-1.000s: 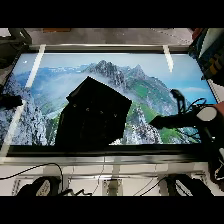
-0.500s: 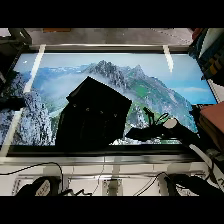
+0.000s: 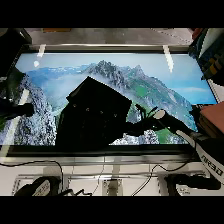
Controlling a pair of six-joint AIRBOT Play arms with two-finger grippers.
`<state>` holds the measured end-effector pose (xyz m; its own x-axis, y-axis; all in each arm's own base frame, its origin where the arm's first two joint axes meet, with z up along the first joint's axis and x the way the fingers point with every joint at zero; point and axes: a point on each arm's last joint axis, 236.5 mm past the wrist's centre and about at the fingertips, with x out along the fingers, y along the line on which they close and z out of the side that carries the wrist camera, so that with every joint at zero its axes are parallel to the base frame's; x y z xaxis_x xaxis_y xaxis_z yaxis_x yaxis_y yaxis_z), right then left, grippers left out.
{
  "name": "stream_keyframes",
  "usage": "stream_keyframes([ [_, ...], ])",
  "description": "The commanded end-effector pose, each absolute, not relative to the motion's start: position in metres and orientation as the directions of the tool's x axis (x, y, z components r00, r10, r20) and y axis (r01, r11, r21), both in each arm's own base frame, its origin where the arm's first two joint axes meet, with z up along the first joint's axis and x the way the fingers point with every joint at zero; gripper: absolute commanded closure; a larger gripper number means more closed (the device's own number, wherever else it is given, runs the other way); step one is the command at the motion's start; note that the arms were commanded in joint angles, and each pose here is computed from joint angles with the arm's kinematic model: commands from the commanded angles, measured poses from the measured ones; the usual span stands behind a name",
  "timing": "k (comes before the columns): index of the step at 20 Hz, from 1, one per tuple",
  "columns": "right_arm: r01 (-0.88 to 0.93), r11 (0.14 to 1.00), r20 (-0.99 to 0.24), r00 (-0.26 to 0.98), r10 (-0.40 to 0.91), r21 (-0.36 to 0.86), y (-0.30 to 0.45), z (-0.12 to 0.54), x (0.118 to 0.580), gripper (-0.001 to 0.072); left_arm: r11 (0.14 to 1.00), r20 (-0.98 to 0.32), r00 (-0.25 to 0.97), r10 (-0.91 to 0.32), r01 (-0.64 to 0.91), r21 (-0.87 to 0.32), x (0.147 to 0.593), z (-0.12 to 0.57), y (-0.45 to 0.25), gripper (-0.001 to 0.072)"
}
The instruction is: Fold the clothes and pants, and hang the long-sleeved shirts on hangers.
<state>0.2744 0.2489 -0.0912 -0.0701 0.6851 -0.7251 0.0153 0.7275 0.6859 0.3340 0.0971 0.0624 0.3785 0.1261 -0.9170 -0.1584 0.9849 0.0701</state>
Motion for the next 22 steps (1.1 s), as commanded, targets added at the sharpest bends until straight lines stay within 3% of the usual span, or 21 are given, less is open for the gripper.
stream_keyframes([
  [1, 0.024, 0.758, -0.739, -0.202, 0.642, 0.652, 0.246, -0.108, 0.267, 0.0165, 0.987, -0.932, 0.349, 0.094, -0.156, 0.041, 0.332, 0.054, 0.091, 0.0159],
  [3, 0.053, 0.741, -0.72, -0.202, 0.665, 0.669, 0.253, -0.108, 0.271, 0.0168, 0.987, -0.942, 0.325, 0.088, -0.155, 0.039, 0.326, 0.048, 0.089, 0.0215],
  [4, 0.057, 0.732, -0.711, -0.199, 0.675, 0.679, 0.255, -0.107, 0.272, 0.0211, 0.988, -0.951, 0.3, 0.082, -0.15, 0.038, 0.321, 0.043, 0.088, 0.0216],
  [5, 0.046, 0.725, -0.704, -0.202, 0.68, 0.687, 0.257, -0.105, 0.271, 0.0325, 0.991, -0.959, 0.273, 0.075, -0.129, 0.041, 0.315, 0.036, 0.087, 0.0216],
  [9, -0.002, 0.7, -0.685, -0.211, 0.698, 0.714, 0.266, -0.101, 0.267, 0.0342, 0.997, -0.988, 0.149, 0.042, -0.063, 0.033, 0.283, -0.002, 0.081, 0.0218],
  [12, -0.06, 0.657, -0.651, -0.222, 0.725, 0.752, 0.282, -0.093, 0.261, 0.0403, 0.997, -0.999, 0.049, 0.013, -0.07, 0.009, 0.254, -0.033, 0.077, 0.0219],
  [13, -0.08, 0.64, -0.64, -0.216, 0.737, 0.764, 0.287, -0.09, 0.262, 0.0457, 0.997, -1.0, 0.015, 0.0, -0.079, -0.001, 0.243, -0.042, 0.075, 0.022],
  [15, -0.08, 0.626, -0.627, -0.207, 0.751, 0.776, 0.291, -0.086, 0.264, 0.0638, 0.994, -0.998, -0.06, -0.033, -0.109, -0.026, 0.221, -0.058, 0.073, 0.0279],
  [16, -0.084, 0.627, -0.629, -0.206, 0.75, 0.775, 0.291, -0.086, 0.264, 0.0682, 0.991, -0.993, -0.108, -0.056, -0.129, -0.042, 0.209, -0.066, 0.072, 0.0404],
  [18, -0.104, 0.623, -0.63, -0.202, 0.75, 0.775, 0.292, -0.084, 0.267, 0.0681, 0.979, -0.979, -0.161, -0.121, -0.185, -0.091, 0.196, -0.078, 0.067, 0.0427],
  [21, -0.121, 0.617, -0.628, -0.192, 0.754, 0.778, 0.294, -0.079, 0.272, 0.0681, 0.933, -0.944, -0.116, -0.308, -0.233, -0.275, 0.207, -0.085, 0.04, 0.0426],
  [22, -0.126, 0.615, -0.628, -0.188, 0.755, 0.778, 0.295, -0.078, 0.274, 0.0681, 0.918, -0.934, -0.098, -0.345, -0.243, -0.314, 0.212, -0.087, 0.035, 0.0394],
])
